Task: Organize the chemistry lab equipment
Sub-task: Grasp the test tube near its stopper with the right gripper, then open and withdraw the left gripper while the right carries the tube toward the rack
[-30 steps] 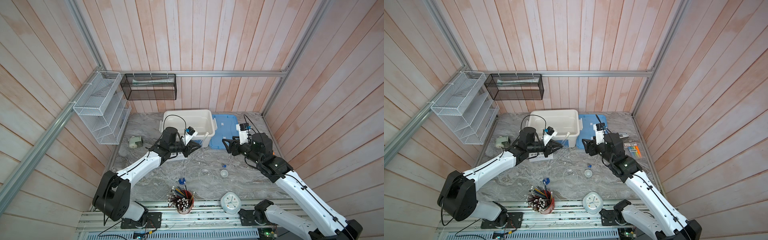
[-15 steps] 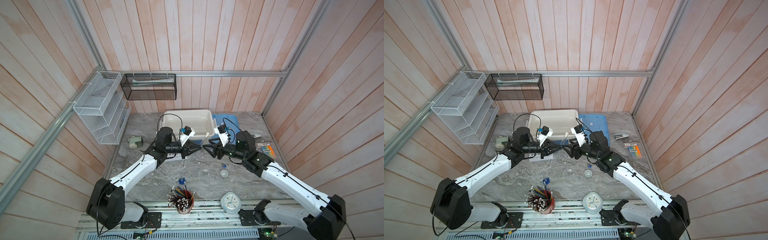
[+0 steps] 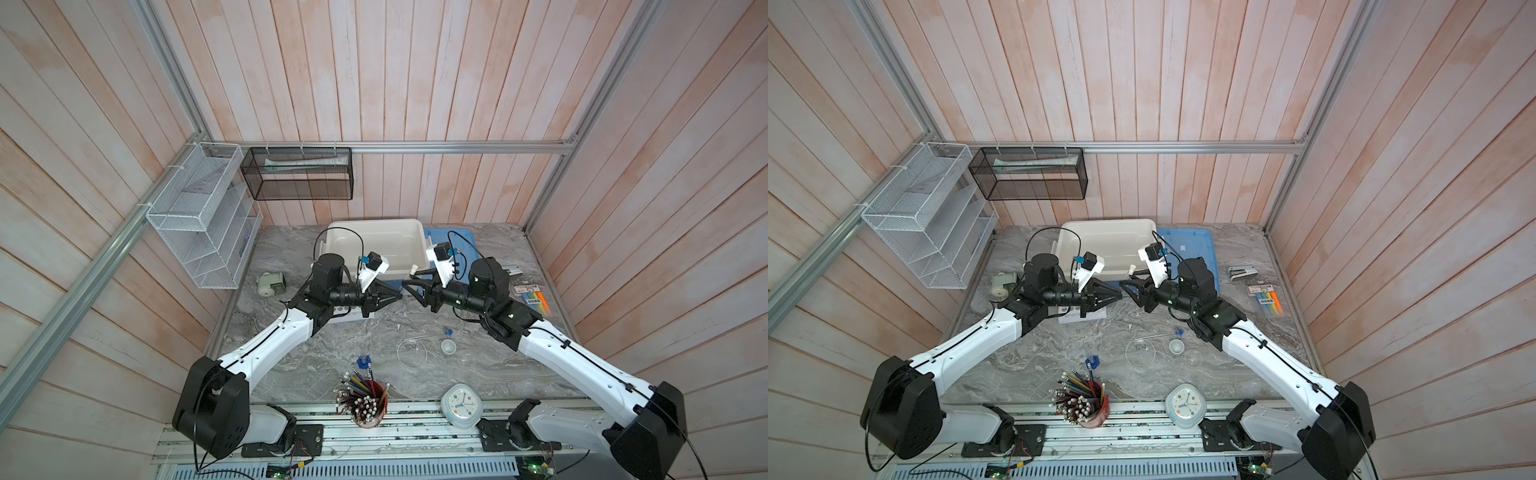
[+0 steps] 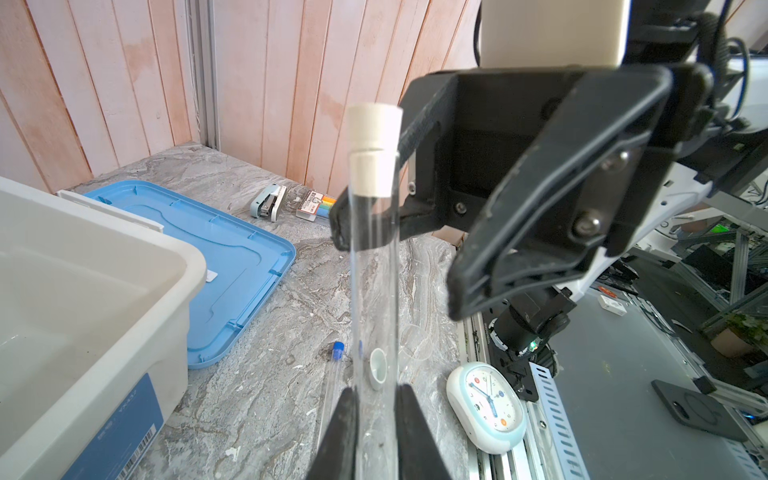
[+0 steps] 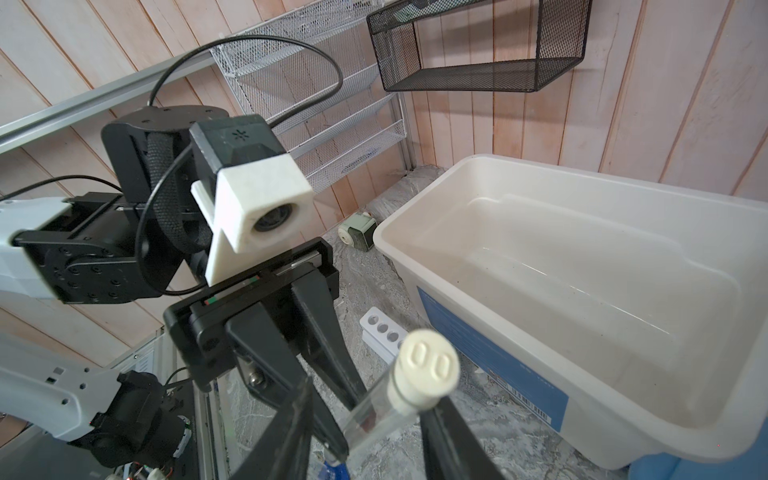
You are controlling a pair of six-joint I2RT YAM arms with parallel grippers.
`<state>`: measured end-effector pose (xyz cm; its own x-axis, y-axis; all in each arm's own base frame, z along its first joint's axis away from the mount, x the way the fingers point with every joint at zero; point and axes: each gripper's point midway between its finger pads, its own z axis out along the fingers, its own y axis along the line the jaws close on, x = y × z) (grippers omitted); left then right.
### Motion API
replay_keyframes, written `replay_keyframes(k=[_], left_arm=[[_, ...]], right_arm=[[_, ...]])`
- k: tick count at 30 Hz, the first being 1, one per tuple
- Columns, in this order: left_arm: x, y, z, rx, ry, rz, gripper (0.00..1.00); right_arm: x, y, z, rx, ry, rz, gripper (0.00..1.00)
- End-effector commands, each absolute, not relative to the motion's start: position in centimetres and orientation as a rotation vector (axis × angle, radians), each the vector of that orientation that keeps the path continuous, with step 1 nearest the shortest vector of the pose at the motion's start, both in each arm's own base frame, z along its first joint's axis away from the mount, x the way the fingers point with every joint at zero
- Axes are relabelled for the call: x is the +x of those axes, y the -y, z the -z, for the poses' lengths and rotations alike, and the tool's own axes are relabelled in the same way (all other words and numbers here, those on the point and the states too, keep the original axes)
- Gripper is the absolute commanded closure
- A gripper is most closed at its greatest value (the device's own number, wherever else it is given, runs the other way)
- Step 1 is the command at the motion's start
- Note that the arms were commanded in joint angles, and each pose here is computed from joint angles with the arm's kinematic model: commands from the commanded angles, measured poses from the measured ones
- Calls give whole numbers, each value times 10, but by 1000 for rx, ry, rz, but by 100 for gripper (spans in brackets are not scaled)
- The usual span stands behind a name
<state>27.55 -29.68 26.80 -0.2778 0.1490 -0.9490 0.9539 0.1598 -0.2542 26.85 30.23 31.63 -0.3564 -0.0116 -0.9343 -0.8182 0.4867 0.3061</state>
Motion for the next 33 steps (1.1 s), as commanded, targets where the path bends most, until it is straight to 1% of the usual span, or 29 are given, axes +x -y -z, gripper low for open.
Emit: replay_keyframes(k=[1, 3, 5, 8, 11, 16, 19, 20, 21, 22, 23, 24, 27, 28, 29, 31, 33], left_arm=[[270, 294, -275, 1093, -1569, 1217, 83], [269, 294, -275, 1094, -1568, 1218, 83], [270, 293, -276, 1091, -1567, 1216, 83], [270, 293, -276, 1090, -1566, 1213, 83], [270, 293, -276, 1086, -1565, 1211, 83], [271, 292, -277, 1078, -1566, 1198, 82], [273, 291, -276, 1065, -1575, 1186, 80], [275, 291, -277, 1056, -1577, 1176, 76], [276, 290, -278, 1044, -1579, 1166, 69], [277, 289, -278, 1036, -1578, 1156, 61], [278, 288, -278, 1027, -1580, 1144, 50], [279, 287, -280, 1014, -1584, 1125, 44], [288, 275, -289, 940, -1593, 1062, 32], [290, 270, -293, 909, -1596, 1039, 19], [296, 261, -300, 852, -1608, 985, 16], [308, 240, -313, 739, -1636, 859, 15], [322, 206, -327, 575, -1673, 683, 13]], right_arm=[[269, -307, -333, -713, -1672, -1023, 61], [270, -307, -333, -710, -1673, -1020, 64], [271, -307, -332, -708, -1674, -1018, 70], [272, -307, -332, -702, -1673, -1020, 77], [273, -308, -332, -697, -1675, -1022, 82], [274, -308, -332, -689, -1672, -1025, 87], [274, -310, -331, -693, -1680, -1027, 91], [275, -311, -330, -694, -1686, -1023, 91], [276, -311, -329, -692, -1691, -1015, 91], [277, -311, -328, -690, -1694, -1007, 91], [278, -311, -327, -689, -1699, -999, 91], [279, -311, -327, -685, -1700, -989, 91], [285, -311, -327, -668, -1714, -954, 91], [287, -311, -327, -665, -1717, -946, 91], [289, -312, -326, -663, -1718, -934, 91], [291, -318, -325, -678, -1718, -902, 91], [293, -328, -322, -710, -1721, -863, 91]])
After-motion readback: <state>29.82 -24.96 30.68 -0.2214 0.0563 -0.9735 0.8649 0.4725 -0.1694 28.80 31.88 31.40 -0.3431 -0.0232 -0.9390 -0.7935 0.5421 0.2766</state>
